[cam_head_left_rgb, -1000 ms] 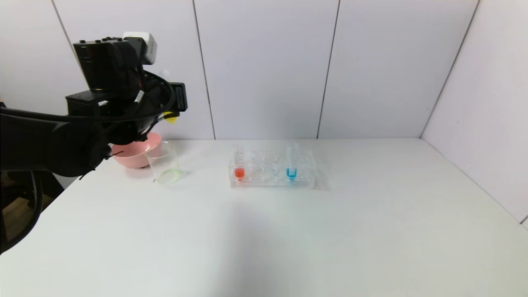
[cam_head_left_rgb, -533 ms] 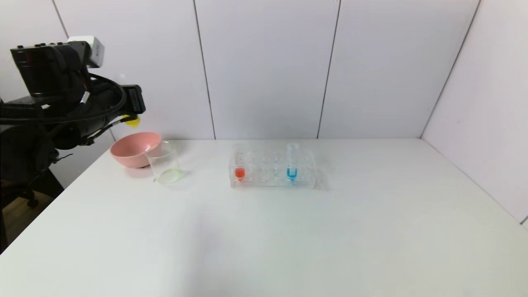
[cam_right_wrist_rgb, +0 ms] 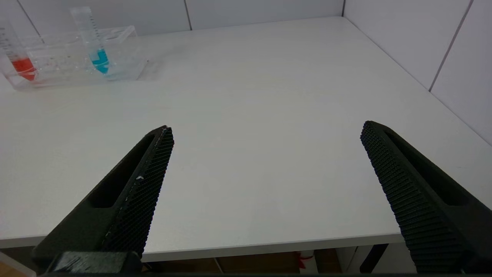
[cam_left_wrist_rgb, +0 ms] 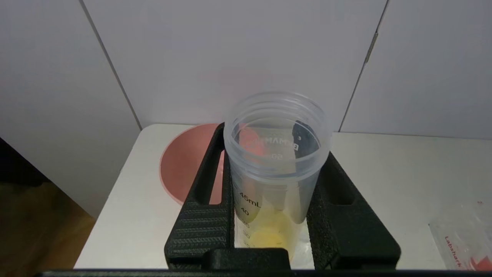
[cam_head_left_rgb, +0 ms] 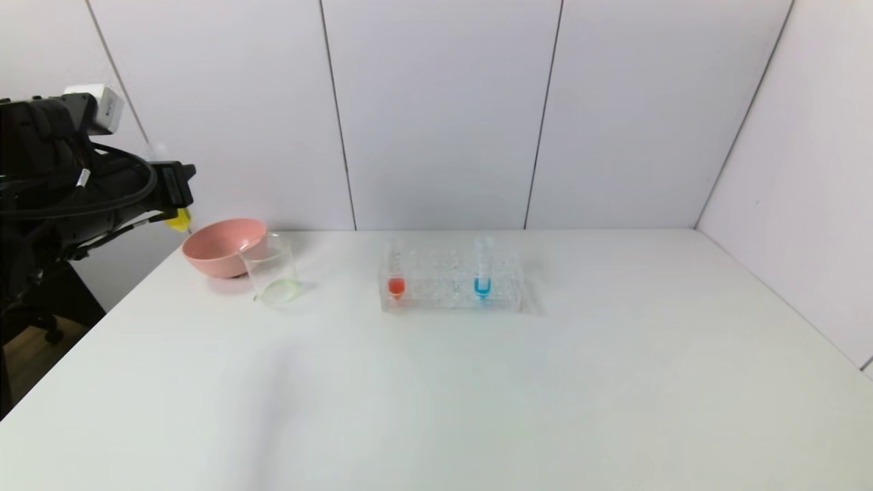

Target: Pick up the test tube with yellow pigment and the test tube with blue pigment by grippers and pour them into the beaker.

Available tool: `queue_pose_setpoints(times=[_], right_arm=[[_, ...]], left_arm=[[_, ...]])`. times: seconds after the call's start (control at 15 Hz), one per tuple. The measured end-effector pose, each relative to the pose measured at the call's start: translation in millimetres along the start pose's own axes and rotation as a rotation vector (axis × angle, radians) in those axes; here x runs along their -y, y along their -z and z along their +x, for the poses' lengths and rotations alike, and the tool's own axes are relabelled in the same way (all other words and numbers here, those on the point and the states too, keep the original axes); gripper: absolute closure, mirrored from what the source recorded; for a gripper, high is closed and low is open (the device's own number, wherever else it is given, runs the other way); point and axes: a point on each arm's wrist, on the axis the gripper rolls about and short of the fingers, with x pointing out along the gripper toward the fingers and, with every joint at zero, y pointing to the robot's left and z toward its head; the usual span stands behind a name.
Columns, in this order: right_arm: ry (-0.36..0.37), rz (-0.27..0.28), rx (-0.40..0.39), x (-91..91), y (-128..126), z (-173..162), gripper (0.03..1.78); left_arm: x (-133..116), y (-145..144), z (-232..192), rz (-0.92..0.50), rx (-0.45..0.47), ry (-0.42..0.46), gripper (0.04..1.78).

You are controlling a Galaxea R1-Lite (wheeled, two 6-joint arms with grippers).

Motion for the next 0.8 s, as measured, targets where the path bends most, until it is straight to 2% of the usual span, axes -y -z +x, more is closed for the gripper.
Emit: queue_pose_setpoints(times=[0.4,0.8], right_arm=[[0.000,0.000,0.000,0.0,0.0,0.0,0.04],[0.000,0.000,0.000,0.0,0.0,0.0,0.04]], left_arm=[[-23.2,16.1,-2.3,0.004,-0.058,-0.031,1.29],[-28.6,24.8,4.9,0.084,-0.074,-0.039,1.29]])
